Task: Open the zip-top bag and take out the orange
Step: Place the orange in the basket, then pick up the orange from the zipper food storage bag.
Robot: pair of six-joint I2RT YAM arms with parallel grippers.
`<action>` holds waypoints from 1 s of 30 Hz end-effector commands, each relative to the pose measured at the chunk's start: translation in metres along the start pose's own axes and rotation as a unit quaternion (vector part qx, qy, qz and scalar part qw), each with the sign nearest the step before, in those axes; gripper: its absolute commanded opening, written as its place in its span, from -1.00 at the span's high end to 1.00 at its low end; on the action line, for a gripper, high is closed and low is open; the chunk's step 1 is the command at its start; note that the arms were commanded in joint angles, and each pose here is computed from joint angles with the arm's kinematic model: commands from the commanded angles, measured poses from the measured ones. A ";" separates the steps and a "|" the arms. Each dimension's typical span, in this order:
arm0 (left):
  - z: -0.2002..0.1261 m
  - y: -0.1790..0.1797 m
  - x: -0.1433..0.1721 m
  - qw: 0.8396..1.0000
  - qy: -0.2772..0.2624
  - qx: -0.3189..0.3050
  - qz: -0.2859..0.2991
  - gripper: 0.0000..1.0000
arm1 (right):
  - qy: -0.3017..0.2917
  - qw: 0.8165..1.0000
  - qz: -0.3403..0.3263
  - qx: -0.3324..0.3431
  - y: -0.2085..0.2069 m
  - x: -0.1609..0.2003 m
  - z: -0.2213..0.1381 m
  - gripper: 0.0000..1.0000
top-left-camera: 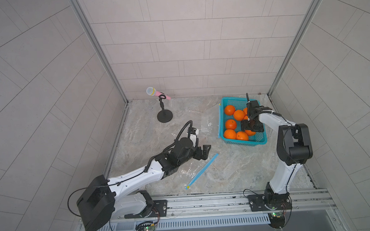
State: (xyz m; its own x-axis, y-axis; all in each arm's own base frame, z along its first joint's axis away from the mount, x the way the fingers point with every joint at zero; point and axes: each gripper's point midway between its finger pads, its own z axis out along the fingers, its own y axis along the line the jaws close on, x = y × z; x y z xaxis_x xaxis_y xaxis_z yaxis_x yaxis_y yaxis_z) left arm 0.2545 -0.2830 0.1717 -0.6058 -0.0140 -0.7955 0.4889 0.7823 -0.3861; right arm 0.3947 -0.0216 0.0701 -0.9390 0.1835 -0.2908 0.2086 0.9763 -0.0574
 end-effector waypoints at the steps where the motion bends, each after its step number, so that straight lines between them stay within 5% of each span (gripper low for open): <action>1: -0.006 0.035 -0.001 0.998 -0.006 -0.061 0.001 -1.00 | -0.058 0.998 -0.009 -0.015 0.004 -0.001 -0.052 -0.75; 6: 0.004 0.071 -0.016 0.997 -0.010 -0.065 -0.043 -0.87 | -0.179 0.980 -0.054 -0.070 0.048 0.018 -0.137 -0.74; 10: 0.022 0.093 -0.018 0.995 0.005 -0.074 -0.064 -0.56 | -0.253 0.941 -0.137 -0.179 0.119 0.071 -0.179 -0.65; 16: 0.054 0.105 0.001 0.996 0.047 -0.059 -0.053 -0.38 | -0.257 0.865 -0.239 -0.358 0.206 0.175 -0.157 -0.36; 21: 0.066 0.125 0.015 0.993 0.054 -0.084 -0.058 -0.27 | -0.223 0.816 -0.357 -0.396 0.246 0.248 -0.138 -0.21; 25: 0.070 0.138 0.026 0.991 0.059 -0.105 -0.051 -0.25 | -0.237 0.758 -0.344 -0.500 0.263 0.276 -0.141 -0.15; 30: 0.077 0.152 0.037 0.988 0.072 -0.123 -0.055 -0.26 | -0.235 0.768 -0.372 -0.465 0.260 0.284 -0.108 -0.14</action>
State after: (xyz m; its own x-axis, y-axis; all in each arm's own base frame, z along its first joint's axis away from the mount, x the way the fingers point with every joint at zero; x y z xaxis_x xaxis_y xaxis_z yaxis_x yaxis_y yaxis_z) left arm 0.3515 -0.2218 0.0618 -0.7331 -0.0622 -0.6773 0.2707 0.8869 -0.3744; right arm 0.1464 0.2786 0.0540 -0.5334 -0.3751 -0.7581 -0.7891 0.5434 0.2864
